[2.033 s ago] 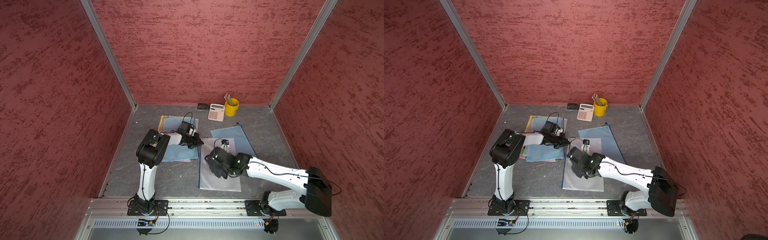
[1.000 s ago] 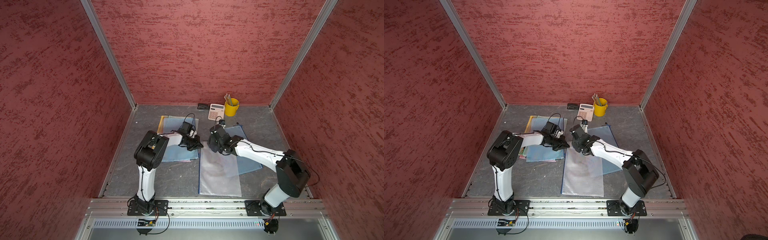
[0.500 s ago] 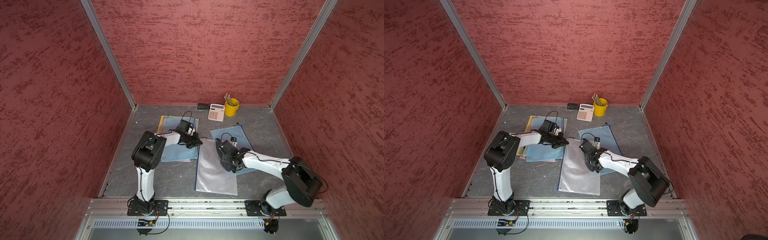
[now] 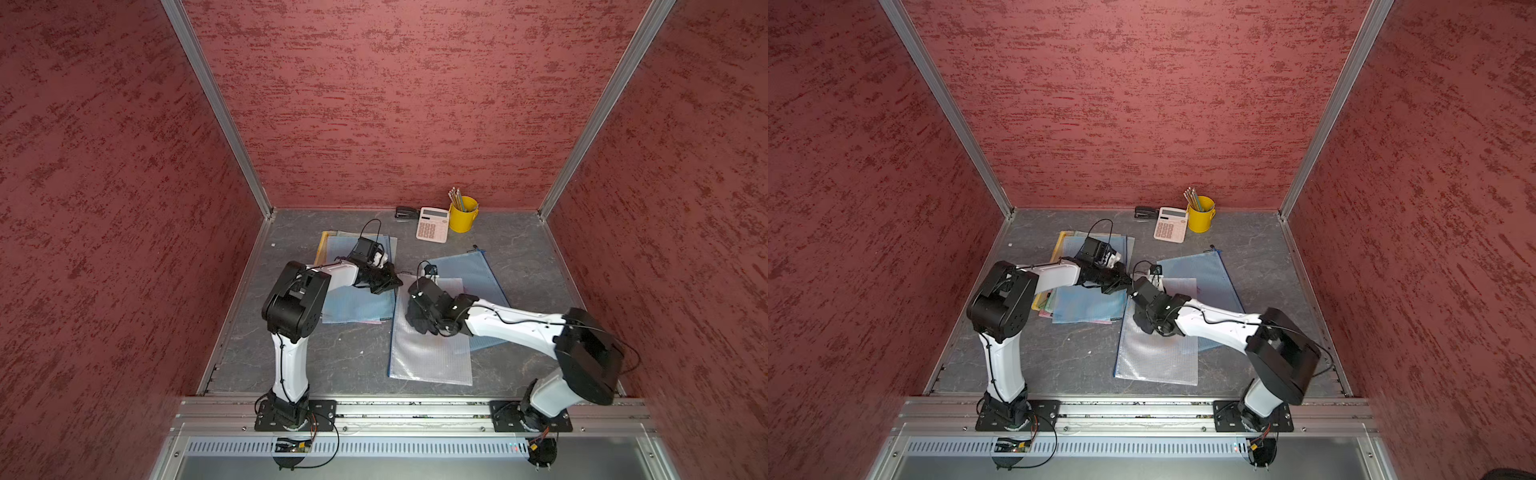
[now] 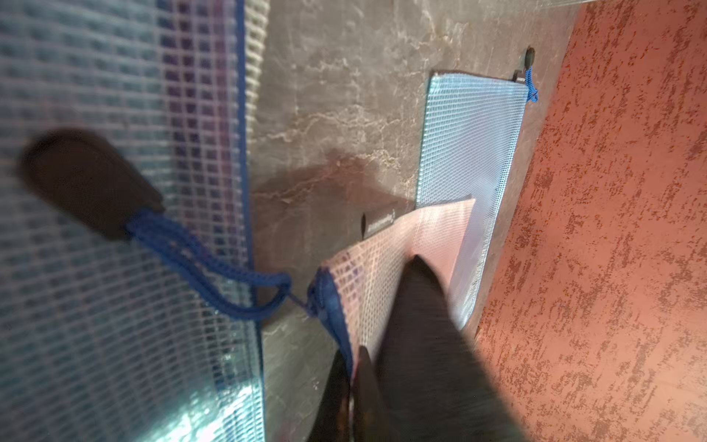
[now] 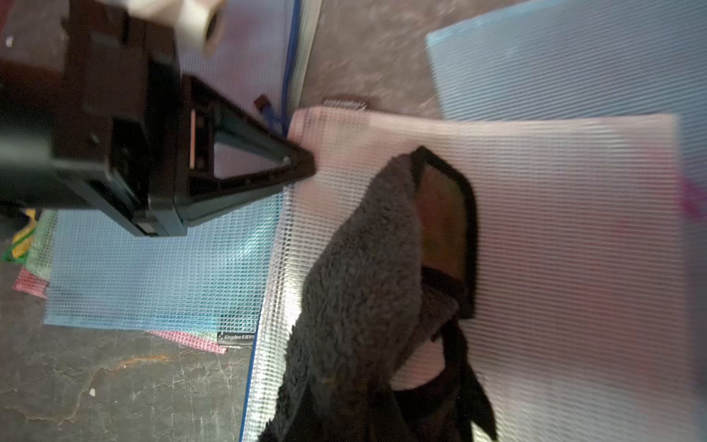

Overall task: Wipe the document bag
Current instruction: Wipe the dirt from the document bag.

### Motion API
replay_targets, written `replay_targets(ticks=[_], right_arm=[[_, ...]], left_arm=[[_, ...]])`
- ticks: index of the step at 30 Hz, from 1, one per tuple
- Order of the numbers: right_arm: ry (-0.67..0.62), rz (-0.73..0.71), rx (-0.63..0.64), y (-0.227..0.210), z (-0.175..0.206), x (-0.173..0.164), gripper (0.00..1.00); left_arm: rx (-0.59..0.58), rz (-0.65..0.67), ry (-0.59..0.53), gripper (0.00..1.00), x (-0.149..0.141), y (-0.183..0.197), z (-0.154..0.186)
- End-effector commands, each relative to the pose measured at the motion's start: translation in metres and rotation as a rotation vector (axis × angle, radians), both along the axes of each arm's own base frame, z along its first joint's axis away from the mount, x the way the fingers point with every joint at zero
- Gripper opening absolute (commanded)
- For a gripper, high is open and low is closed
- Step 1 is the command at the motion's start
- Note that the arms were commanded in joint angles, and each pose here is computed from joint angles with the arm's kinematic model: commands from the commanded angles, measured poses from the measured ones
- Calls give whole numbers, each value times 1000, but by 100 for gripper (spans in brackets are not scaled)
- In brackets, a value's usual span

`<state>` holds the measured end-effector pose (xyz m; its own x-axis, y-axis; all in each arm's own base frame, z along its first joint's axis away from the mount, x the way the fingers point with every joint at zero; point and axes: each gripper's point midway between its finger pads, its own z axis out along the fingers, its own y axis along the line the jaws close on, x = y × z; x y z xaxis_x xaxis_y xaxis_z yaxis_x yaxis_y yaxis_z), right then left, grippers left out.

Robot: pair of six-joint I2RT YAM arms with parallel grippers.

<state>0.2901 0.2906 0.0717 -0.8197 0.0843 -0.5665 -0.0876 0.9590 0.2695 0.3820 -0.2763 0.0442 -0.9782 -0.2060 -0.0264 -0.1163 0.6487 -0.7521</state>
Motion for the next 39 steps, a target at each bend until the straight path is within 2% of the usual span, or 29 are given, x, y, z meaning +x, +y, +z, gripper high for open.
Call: replay_targets(ticks=[1, 3, 7, 11, 15, 17, 20, 24, 28, 31, 33, 36, 39], right_arm=[[63, 0, 29, 5, -40, -5, 0], [117, -59, -7, -16, -62, -15, 0], [176, -195, -40, -65, -81, -41, 0], [306, -310, -95, -111, -96, -88, 0], [370, -331, -112, -126, -80, -144, 0], [368, -331, -141, -132, -63, -156, 0], [237, -340, -188, -137, -13, -131, 0], [20, -309, -155, -107, 49, -44, 0], [-127, -225, -126, -53, 72, 38, 0], [-157, -195, -169, -31, 45, 77, 0], [-144, -191, -194, -28, 18, 85, 0], [-88, -196, -236, -36, -22, 79, 0], [-31, -243, -248, -59, -48, 58, 0]], left_arm=[[7, -25, -7, 0, 2, -3, -5], [11, -27, -10, 0, 2, -2, -6], [16, -37, -10, 0, 3, 2, -7], [16, -21, -11, 0, 7, 9, -7], [17, 8, -12, 0, 15, 19, -7], [13, 8, -9, 0, 18, 21, -8], [7, -4, -7, 0, 18, 17, -8], [7, -20, 2, 0, 11, 11, -11], [8, -24, 15, 0, 3, 6, -15], [12, -26, 20, 0, 0, 3, -17], [11, -20, 21, 0, 0, 2, -17], [10, -6, 20, 0, 1, 2, -15], [7, 6, 20, 0, 2, 4, -14]])
